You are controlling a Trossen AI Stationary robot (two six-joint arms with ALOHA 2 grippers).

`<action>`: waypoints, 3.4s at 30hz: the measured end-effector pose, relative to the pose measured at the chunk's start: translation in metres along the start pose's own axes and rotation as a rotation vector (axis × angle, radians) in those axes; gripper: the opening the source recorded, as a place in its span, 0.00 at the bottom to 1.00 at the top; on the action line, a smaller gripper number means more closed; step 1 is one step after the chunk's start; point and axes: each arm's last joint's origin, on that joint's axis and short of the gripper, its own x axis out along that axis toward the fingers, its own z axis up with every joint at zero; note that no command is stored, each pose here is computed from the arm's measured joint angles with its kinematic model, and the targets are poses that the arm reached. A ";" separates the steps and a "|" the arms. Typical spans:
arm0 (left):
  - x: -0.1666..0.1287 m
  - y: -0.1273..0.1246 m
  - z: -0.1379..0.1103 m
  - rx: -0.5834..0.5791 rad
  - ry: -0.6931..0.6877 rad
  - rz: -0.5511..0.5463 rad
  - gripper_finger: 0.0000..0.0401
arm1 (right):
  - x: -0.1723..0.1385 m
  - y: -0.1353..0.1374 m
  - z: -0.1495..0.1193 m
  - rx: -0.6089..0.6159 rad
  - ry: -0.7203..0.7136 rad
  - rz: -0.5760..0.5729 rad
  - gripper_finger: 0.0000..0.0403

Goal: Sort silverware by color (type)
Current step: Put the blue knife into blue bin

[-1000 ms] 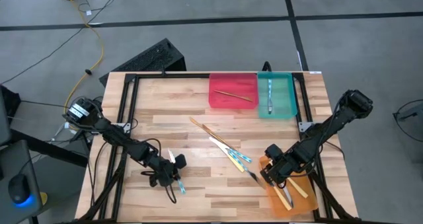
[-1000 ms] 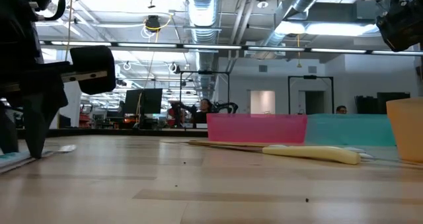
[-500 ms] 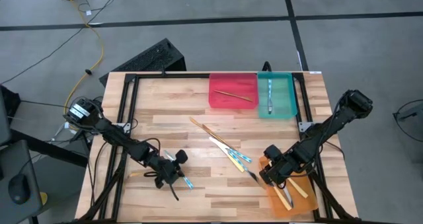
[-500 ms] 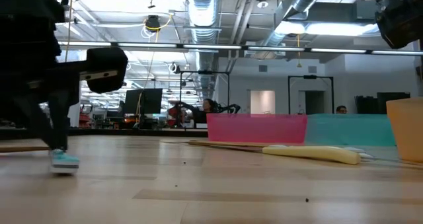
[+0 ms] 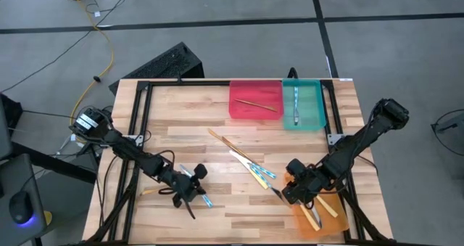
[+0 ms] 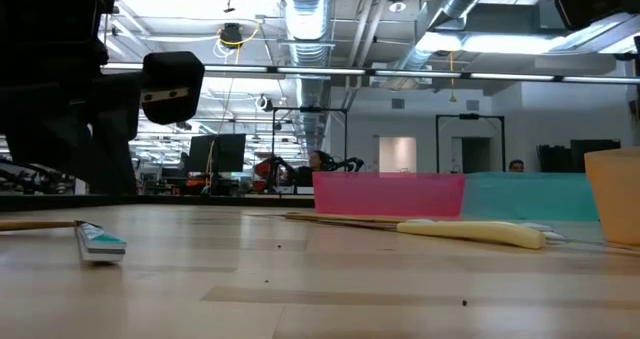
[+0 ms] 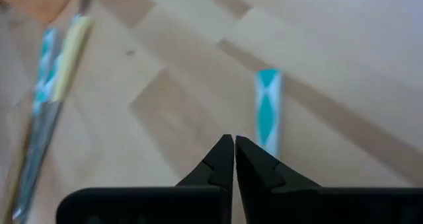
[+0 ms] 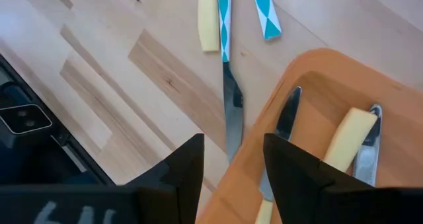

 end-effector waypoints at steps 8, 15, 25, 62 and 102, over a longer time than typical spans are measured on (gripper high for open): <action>0.002 0.001 -0.005 0.020 -0.009 -0.109 0.18 | 0.000 -0.001 0.000 -0.004 -0.003 -0.007 0.44; 0.003 0.017 -0.011 -0.030 -0.017 -0.112 0.30 | 0.000 0.000 0.000 -0.019 -0.003 -0.005 0.44; 0.008 0.017 -0.015 -0.038 -0.037 -0.186 0.30 | 0.000 0.000 0.000 -0.019 -0.003 -0.004 0.44; 0.028 0.029 -0.011 -0.346 -0.151 0.094 0.05 | 0.000 0.000 0.002 -0.018 -0.070 -0.003 0.44; -0.110 0.091 0.072 -0.354 -1.393 0.300 0.05 | -0.029 0.065 0.098 -0.583 -0.990 0.344 0.47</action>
